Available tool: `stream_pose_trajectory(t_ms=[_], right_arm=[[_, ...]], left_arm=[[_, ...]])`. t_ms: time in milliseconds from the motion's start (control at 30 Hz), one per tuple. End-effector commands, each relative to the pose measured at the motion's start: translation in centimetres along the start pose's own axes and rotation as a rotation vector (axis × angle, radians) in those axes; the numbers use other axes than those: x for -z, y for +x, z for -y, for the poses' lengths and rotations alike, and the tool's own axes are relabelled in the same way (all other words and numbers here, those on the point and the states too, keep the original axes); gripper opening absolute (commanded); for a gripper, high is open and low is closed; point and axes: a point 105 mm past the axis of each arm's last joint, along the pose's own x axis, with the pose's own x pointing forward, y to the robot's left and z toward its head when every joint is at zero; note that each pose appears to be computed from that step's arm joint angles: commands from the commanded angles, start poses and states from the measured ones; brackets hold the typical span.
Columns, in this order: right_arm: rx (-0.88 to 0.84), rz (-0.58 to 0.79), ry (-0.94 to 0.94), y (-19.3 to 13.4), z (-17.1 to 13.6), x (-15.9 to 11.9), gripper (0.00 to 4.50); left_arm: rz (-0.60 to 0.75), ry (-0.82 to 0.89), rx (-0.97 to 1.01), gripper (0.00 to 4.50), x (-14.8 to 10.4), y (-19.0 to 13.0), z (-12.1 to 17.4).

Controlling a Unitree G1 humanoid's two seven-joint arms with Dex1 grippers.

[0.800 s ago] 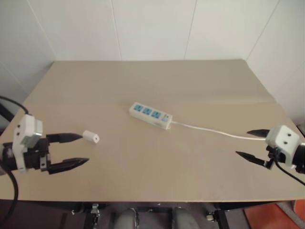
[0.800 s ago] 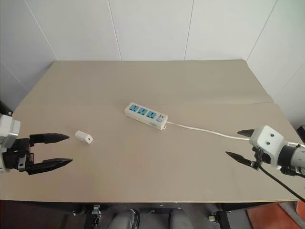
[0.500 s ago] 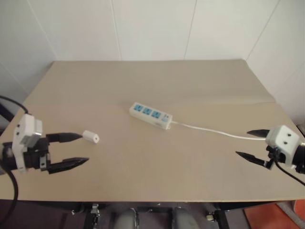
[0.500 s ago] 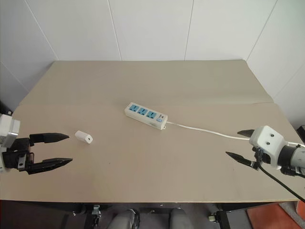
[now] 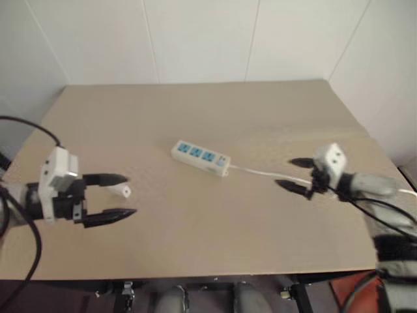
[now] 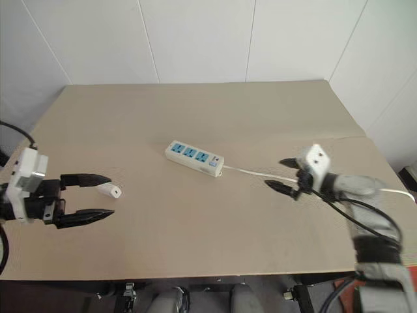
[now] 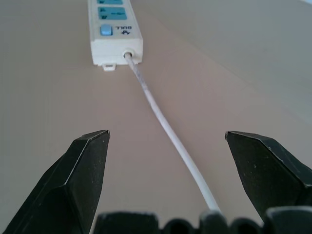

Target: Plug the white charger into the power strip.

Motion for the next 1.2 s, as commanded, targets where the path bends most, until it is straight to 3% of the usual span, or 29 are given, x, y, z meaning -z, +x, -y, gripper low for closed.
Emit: stream_pose_trajectory(t_ms=[33,233,500,933,1200], right_arm=[[-0.008,0.013,-0.016,2.9,1.0,-0.1,4.48],[-0.062,0.001,0.02,7.9,0.4,-0.4,4.48],[-0.156,-0.11,-0.062,10.4,-1.5,0.1,4.48],[-0.162,-0.108,-0.103,10.6,-1.7,0.1,0.05],[-0.207,-0.028,-0.189,8.3,-2.3,-0.2,0.01]], left_arm=[[0.054,0.051,-0.009,4.5,-1.0,0.9,-0.4],[0.043,0.052,0.023,4.5,-0.8,2.6,0.0],[0.026,0.06,0.059,4.5,-0.3,3.3,0.6],[0.024,0.068,0.065,4.5,-0.1,3.5,0.7],[0.018,0.083,0.077,4.5,-0.2,3.7,0.6]])
